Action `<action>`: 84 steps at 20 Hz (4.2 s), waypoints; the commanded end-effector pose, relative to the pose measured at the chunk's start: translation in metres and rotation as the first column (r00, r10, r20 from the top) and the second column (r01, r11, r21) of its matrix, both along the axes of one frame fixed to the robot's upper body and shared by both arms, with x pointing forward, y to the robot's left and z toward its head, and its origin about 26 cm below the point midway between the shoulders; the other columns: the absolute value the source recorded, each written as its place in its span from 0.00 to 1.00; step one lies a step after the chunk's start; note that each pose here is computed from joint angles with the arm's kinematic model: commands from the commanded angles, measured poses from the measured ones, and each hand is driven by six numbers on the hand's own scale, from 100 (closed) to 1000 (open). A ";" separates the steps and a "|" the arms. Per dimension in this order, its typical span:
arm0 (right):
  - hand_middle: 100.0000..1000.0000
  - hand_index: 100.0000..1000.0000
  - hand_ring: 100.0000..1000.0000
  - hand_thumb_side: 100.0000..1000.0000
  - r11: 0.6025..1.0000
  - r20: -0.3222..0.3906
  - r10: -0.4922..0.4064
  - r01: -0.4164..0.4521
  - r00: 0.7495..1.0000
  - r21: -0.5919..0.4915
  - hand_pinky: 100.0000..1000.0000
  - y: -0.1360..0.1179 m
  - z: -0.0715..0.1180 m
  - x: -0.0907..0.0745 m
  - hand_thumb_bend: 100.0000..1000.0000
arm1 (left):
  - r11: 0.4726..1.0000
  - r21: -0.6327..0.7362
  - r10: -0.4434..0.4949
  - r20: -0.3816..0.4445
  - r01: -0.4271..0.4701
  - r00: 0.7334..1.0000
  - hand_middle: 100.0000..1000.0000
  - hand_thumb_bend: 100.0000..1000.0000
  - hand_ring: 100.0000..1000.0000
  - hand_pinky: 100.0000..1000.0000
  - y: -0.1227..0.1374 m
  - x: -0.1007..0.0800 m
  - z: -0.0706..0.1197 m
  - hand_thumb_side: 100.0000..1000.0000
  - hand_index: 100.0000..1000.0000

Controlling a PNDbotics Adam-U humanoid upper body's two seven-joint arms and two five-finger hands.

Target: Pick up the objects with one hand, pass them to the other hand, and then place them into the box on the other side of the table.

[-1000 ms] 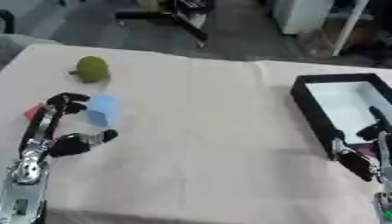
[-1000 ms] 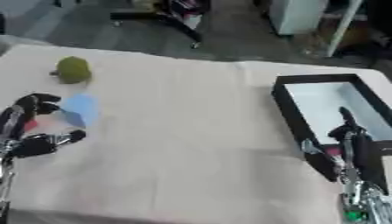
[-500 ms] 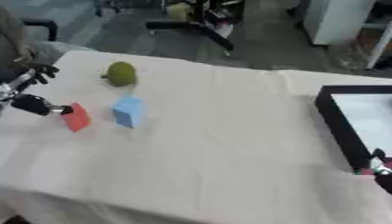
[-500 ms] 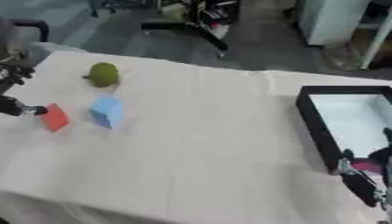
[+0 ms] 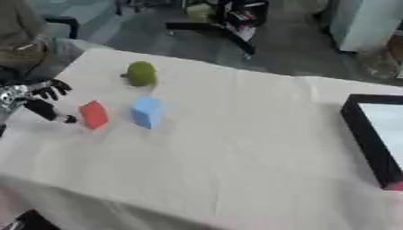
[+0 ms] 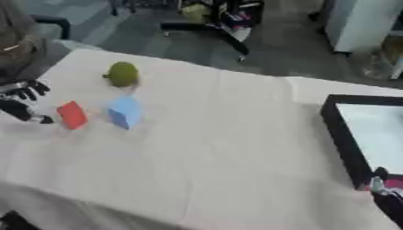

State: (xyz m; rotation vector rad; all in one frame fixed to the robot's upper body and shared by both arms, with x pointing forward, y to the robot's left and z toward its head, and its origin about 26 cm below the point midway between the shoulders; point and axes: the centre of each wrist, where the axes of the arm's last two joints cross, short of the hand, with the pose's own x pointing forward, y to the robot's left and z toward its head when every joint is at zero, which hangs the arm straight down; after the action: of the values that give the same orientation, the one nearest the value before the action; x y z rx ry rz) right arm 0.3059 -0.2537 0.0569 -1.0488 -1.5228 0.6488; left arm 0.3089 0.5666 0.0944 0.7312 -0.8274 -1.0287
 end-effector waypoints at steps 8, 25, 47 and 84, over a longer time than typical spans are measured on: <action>0.50 1.00 0.62 0.37 1.000 0.024 0.010 -0.009 1.000 -0.020 0.49 -0.002 0.007 0.002 0.09 | 0.998 -0.036 -0.046 0.026 0.047 0.999 0.76 0.69 0.74 0.81 -0.004 0.010 0.017 0.23 0.89; 0.50 1.00 0.62 0.38 1.000 0.027 0.012 -0.011 1.000 -0.010 0.49 -0.001 0.007 0.003 0.08 | 0.998 -0.065 0.020 0.073 -0.015 0.997 0.58 0.29 0.58 0.70 -0.030 0.021 -0.024 0.08 0.70; 0.48 1.00 0.60 0.35 0.984 0.216 0.180 -0.174 0.960 -0.048 0.49 0.029 0.042 0.004 0.15 | 0.755 -0.489 -0.163 0.504 0.436 0.848 0.47 0.37 0.47 0.66 -0.203 0.079 0.020 0.00 0.49; 0.79 0.99 0.82 0.02 0.370 -0.098 0.820 -0.653 0.564 -0.661 0.92 0.191 0.110 0.052 0.40 | 0.217 -0.708 -0.587 0.456 0.672 0.669 0.53 0.67 0.54 0.71 -0.343 0.129 0.053 0.00 0.55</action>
State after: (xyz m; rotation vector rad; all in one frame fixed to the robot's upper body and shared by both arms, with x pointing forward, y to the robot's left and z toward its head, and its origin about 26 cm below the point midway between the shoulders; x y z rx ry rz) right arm 0.3575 -0.0657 0.1580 -0.8223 -2.0508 1.8743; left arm 0.4349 0.2269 0.1302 -0.5218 -1.6043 -1.0840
